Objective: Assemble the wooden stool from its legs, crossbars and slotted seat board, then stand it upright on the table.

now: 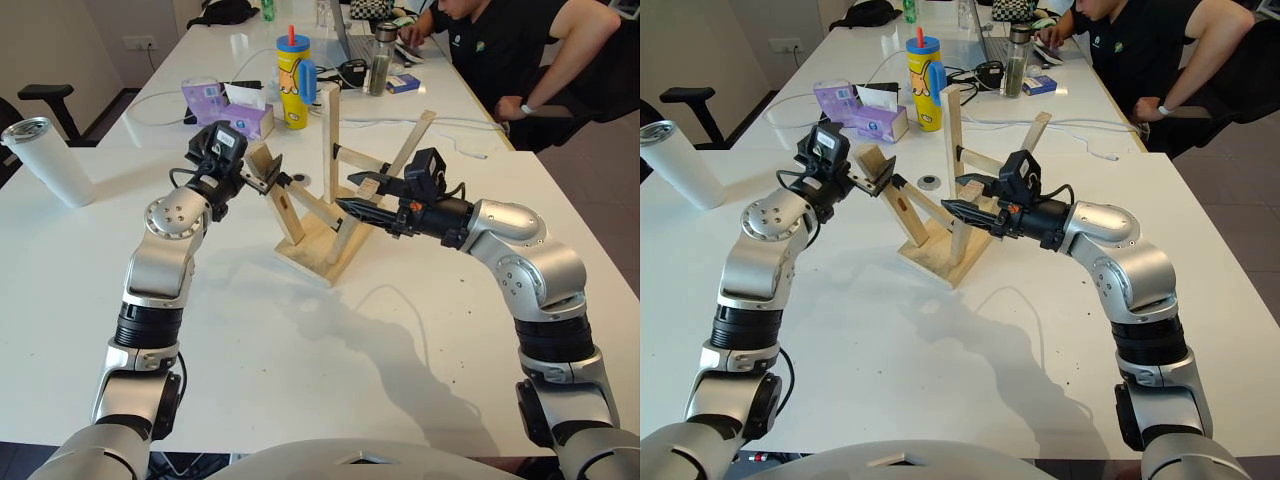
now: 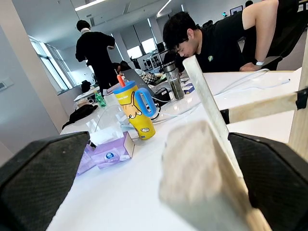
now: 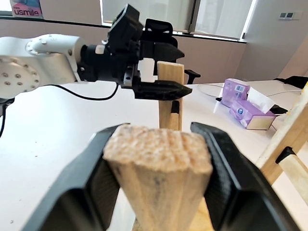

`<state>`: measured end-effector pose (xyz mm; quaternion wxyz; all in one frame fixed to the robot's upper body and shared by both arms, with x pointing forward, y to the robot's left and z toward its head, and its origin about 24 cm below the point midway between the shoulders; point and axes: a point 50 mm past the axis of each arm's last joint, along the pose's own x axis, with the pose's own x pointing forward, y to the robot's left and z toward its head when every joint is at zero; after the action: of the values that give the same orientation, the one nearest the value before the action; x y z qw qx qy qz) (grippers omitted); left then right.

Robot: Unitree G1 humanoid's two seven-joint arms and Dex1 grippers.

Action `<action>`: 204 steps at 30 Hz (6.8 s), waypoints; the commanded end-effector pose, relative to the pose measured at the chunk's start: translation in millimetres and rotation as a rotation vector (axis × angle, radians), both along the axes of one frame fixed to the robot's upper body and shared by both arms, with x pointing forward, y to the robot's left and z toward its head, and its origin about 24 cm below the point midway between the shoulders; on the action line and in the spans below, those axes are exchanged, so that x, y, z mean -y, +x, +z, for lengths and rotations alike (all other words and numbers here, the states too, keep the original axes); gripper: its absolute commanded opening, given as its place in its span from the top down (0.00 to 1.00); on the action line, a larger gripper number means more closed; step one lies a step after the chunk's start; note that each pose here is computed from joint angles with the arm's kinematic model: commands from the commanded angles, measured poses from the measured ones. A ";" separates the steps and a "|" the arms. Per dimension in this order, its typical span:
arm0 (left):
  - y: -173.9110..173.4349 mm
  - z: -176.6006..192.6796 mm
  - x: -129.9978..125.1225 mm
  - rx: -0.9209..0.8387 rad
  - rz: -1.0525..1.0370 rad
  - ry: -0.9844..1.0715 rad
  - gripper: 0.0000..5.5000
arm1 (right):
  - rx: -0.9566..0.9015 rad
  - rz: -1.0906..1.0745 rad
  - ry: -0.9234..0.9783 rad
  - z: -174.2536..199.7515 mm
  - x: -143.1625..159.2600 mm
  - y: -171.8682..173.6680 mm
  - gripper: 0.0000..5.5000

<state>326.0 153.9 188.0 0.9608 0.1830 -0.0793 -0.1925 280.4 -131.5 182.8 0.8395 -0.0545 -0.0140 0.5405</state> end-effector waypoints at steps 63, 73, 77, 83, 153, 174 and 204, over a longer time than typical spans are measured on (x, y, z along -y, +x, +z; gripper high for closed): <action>-56.9 -138.8 63.5 -0.711 -0.042 -0.288 1.00 | -0.100 0.034 0.032 -11.0 -6.9 -4.2 0.62; -20.9 6.5 57.9 -0.086 -0.118 -0.440 1.00 | -0.107 0.035 0.031 -12.3 -9.0 -5.5 0.62; -21.5 66.0 54.9 0.113 -0.166 -0.489 1.00 | -0.102 0.040 0.030 -11.1 -9.8 -5.3 0.62; -23.6 120.6 46.9 0.291 -0.191 -0.484 1.00 | -0.102 0.041 0.031 -10.8 -10.5 -4.9 0.62; -27.2 -70.9 33.4 -0.156 0.139 0.010 1.00 | -0.038 -0.016 0.183 24.4 -20.4 -2.4 0.46; -2.5 47.8 29.9 0.174 0.029 -0.225 1.00 | -0.139 -0.154 0.711 78.3 0.3 17.2 0.46; 3.9 -78.9 41.4 -0.051 0.054 0.393 1.00 | -0.170 -0.224 0.735 71.3 2.1 18.7 0.46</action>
<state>326.8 94.7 146.8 0.9074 0.3612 -0.1081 -0.1859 299.1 -134.7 255.0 0.8550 0.2928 -0.1348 0.4062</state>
